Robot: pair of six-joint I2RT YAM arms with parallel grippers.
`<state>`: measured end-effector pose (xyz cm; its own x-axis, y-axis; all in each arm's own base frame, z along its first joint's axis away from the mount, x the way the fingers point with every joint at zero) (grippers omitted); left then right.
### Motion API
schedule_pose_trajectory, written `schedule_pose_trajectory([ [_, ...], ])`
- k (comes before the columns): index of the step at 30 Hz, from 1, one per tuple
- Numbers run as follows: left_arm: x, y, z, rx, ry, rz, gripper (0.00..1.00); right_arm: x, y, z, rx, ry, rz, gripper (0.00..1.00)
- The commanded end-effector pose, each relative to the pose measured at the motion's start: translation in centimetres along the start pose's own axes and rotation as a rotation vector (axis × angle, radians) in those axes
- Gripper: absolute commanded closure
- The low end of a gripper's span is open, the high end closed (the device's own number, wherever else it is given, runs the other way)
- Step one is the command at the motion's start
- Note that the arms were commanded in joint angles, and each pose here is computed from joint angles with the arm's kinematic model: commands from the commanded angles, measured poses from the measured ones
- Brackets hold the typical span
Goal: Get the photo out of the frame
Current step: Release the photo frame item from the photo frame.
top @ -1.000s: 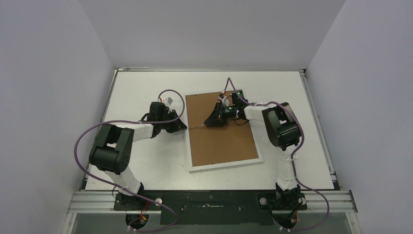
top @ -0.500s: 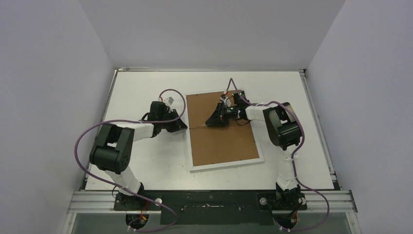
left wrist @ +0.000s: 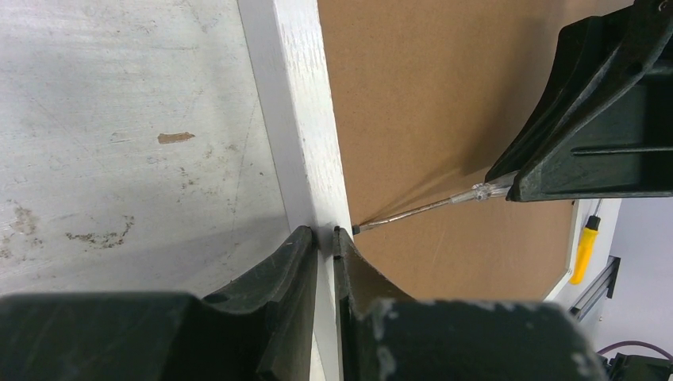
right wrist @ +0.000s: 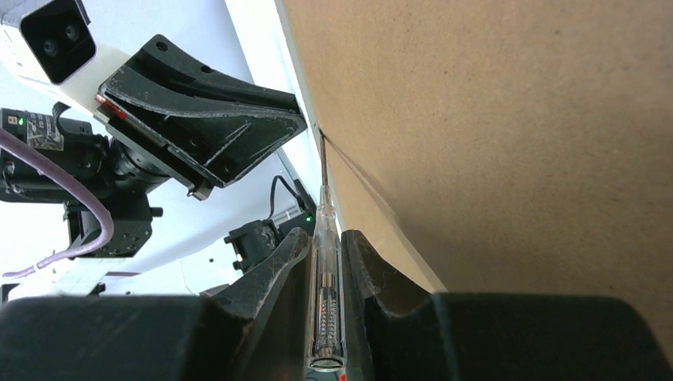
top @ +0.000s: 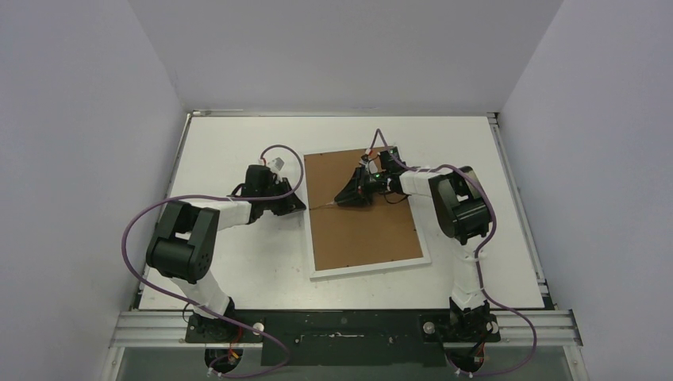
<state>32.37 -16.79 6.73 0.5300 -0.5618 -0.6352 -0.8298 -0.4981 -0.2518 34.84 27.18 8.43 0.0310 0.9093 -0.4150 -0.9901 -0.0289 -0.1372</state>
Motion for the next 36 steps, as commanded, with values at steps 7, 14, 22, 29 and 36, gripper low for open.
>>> schedule_pose_trajectory([
  [7, 0.6, 0.4, -2.1, 0.057, 0.072, 0.018, 0.89, 0.6, -0.7, -1.6, 0.101, 0.17, -0.014, 0.95],
  [14, 0.9, 0.6, -2.2, 0.059, 0.083, 0.026, 0.89, 1.3, -0.1, -1.0, 0.088, 0.161, 0.022, 0.95],
  [22, 1.0, 0.7, -2.3, 0.064, 0.079, 0.023, 0.89, 0.0, -0.1, -1.3, 0.083, 0.15, 0.035, 0.95],
  [29, 1.0, 0.5, -2.3, 0.073, 0.068, 0.017, 0.89, -1.3, -0.4, -1.8, 0.083, 0.156, 0.035, 0.95],
  [36, 0.7, 0.4, -2.5, 0.074, 0.07, 0.01, 0.86, -1.6, -0.4, -1.7, 0.083, 0.163, 0.031, 0.95],
])
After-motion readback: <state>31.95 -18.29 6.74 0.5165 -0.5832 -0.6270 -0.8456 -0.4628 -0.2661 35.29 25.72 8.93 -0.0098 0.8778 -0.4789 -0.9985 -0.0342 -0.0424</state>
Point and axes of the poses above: each gripper's point midway between its finger pads, its own x axis out along the fingers, its own z axis along the line the jaws close on, y = z × x, the point moved 5 cm from there along -x, back along the fingers, and after that the axes turned 15 degrees about -x, right-handed, at the moved point
